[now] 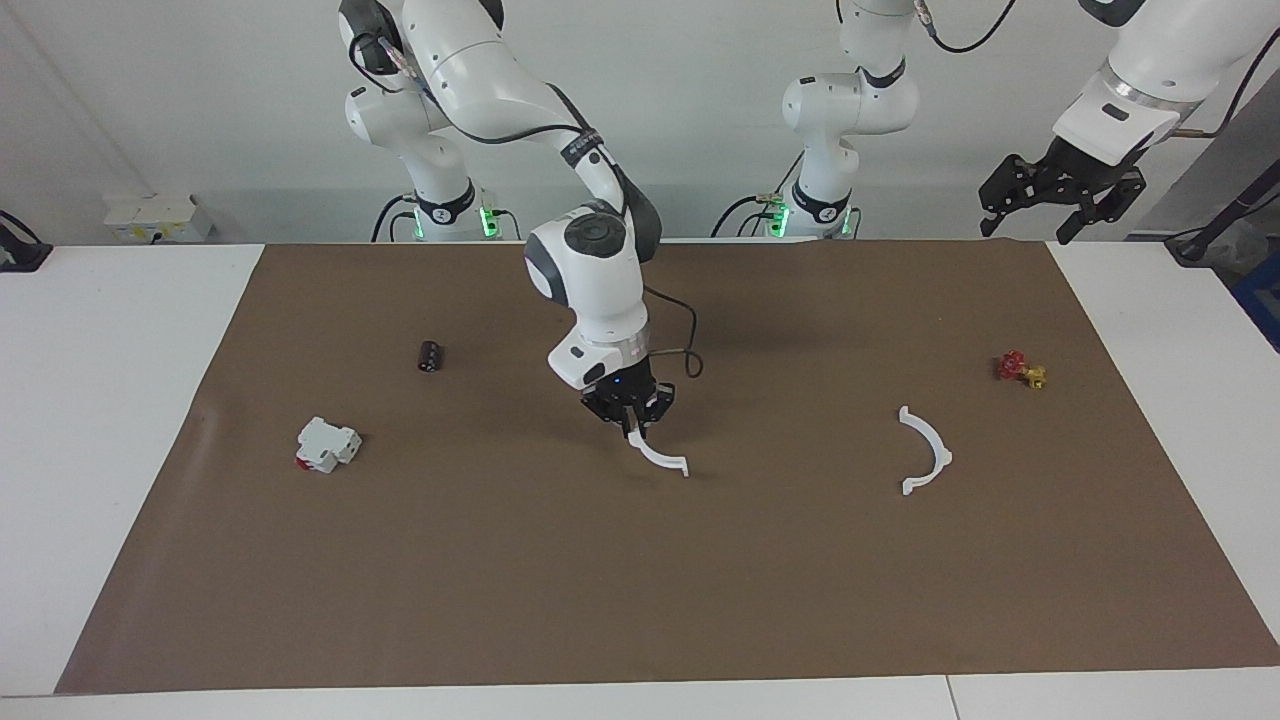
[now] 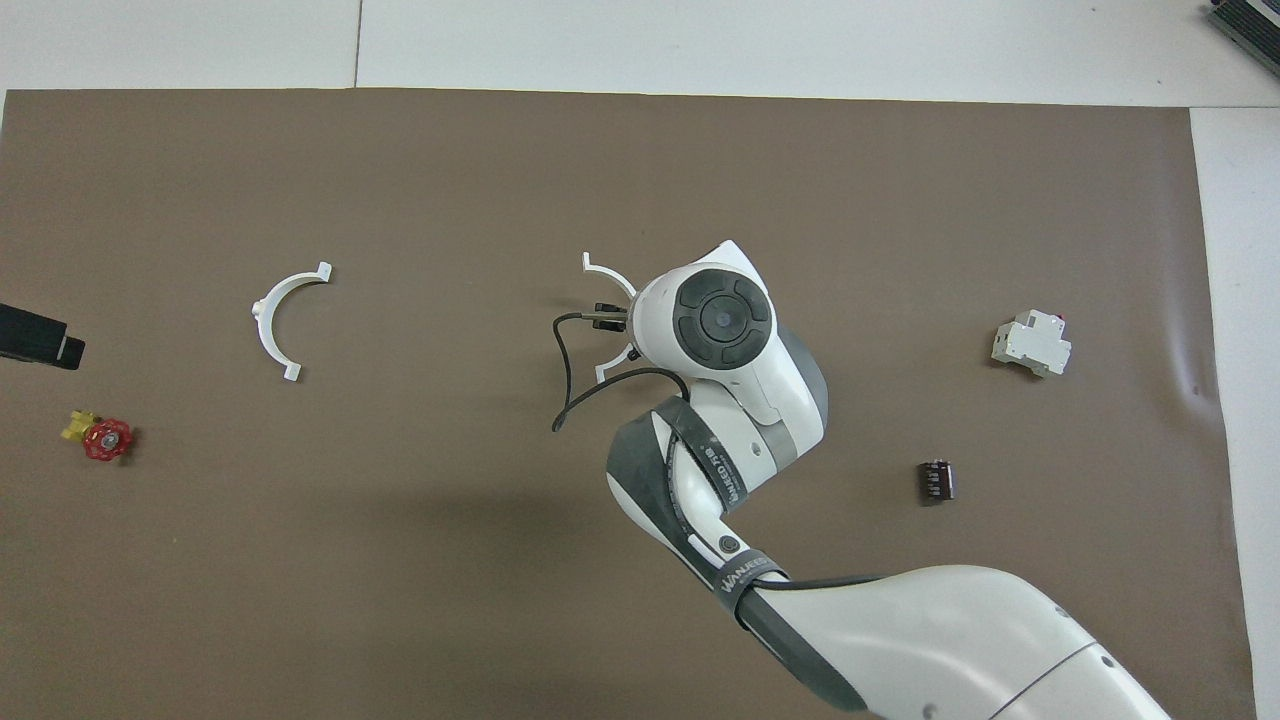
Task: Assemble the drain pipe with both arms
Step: 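Carry the white clamp half with the right gripper toward the mat center, then lower the clamp half with the right gripper while the left gripper reaches the other half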
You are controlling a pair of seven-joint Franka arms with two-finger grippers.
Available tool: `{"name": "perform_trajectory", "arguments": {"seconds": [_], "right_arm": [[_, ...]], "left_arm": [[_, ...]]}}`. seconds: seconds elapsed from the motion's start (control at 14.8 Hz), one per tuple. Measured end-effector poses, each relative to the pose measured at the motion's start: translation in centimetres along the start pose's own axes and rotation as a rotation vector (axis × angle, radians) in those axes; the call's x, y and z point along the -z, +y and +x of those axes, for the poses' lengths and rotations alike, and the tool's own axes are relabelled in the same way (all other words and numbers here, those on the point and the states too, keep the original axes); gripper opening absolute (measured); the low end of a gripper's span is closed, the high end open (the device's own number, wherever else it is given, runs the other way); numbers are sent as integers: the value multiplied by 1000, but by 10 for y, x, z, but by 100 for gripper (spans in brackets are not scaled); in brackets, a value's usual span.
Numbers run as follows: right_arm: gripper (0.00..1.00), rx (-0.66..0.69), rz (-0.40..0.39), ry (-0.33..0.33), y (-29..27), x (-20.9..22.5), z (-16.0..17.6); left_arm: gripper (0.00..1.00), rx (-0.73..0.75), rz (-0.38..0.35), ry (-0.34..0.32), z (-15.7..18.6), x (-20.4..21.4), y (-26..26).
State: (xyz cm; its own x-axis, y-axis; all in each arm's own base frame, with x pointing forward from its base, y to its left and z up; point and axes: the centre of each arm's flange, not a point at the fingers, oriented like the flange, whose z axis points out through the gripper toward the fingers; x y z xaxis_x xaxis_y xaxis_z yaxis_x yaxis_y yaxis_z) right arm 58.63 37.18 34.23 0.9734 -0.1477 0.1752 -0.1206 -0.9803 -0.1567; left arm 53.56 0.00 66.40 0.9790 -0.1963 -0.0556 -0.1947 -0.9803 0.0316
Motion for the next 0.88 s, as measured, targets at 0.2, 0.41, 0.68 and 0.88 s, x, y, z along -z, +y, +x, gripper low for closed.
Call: {"name": "perform_trajectory", "arguments": {"seconds": [0.2,0.41,0.68,0.88], "right_arm": [[20,2,-9,-15,-2,-15,-3],[20,-57,-32,-47,-13,-43,-20],[20,-147,-38,-46,-16,-49,-20],[20,-172,-40,-40,-13,-49,-17]], "left_arm": [[100,0,-1,-5,0,0,0],[100,0,-2,-9,0,-2,0],[100,2,7,51,5,-31,-3],[100,4,17,106,13,-63,-6]]}}
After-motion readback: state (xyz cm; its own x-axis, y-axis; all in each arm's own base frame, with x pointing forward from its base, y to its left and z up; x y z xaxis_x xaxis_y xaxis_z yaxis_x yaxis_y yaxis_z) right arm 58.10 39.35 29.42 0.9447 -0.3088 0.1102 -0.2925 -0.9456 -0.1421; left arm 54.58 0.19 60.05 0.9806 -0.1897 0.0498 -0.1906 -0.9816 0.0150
